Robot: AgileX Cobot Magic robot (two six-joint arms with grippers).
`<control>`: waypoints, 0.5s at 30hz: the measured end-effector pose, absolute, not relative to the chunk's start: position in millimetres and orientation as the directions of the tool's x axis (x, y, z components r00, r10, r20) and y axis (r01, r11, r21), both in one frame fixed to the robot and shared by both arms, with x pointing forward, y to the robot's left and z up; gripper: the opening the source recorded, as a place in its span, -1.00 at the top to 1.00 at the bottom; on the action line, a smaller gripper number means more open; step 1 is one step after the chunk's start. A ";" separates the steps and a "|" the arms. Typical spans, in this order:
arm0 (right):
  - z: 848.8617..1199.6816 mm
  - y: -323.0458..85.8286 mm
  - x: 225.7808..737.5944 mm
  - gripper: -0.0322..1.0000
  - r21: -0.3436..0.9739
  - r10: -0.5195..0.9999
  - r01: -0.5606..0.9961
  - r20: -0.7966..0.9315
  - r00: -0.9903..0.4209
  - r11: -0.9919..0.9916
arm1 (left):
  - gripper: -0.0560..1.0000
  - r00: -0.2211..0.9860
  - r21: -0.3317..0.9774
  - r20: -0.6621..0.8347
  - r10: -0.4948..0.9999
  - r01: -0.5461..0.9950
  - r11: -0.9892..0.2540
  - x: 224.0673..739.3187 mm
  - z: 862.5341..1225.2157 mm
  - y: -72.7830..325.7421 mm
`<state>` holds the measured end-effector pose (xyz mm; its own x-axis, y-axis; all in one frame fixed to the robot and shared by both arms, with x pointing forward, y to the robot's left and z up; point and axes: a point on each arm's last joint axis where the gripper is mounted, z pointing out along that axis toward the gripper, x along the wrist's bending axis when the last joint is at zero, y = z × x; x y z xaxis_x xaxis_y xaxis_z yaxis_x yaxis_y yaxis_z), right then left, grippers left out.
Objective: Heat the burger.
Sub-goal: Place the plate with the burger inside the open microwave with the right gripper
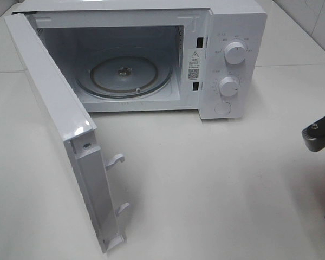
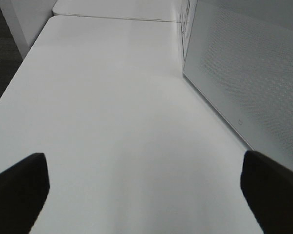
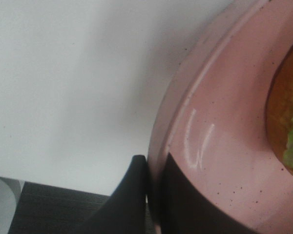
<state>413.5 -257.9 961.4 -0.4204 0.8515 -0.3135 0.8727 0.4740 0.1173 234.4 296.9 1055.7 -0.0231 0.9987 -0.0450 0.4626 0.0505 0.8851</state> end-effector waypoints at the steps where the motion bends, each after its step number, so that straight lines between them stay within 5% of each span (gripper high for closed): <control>1: 960.9 -255.8 406.7 0.85 0.106 0.828 0.850 -0.318 -0.463 0.516 | -0.98 -0.023 0.885 -0.045 0.999 0.463 0.051 234.4 1055.7 296.9; 15: 962.5 -244.1 387.6 0.85 -0.049 0.567 0.613 -0.328 -0.756 0.788 | -0.98 -0.023 0.885 -0.045 0.999 0.463 0.051 234.4 1055.7 296.9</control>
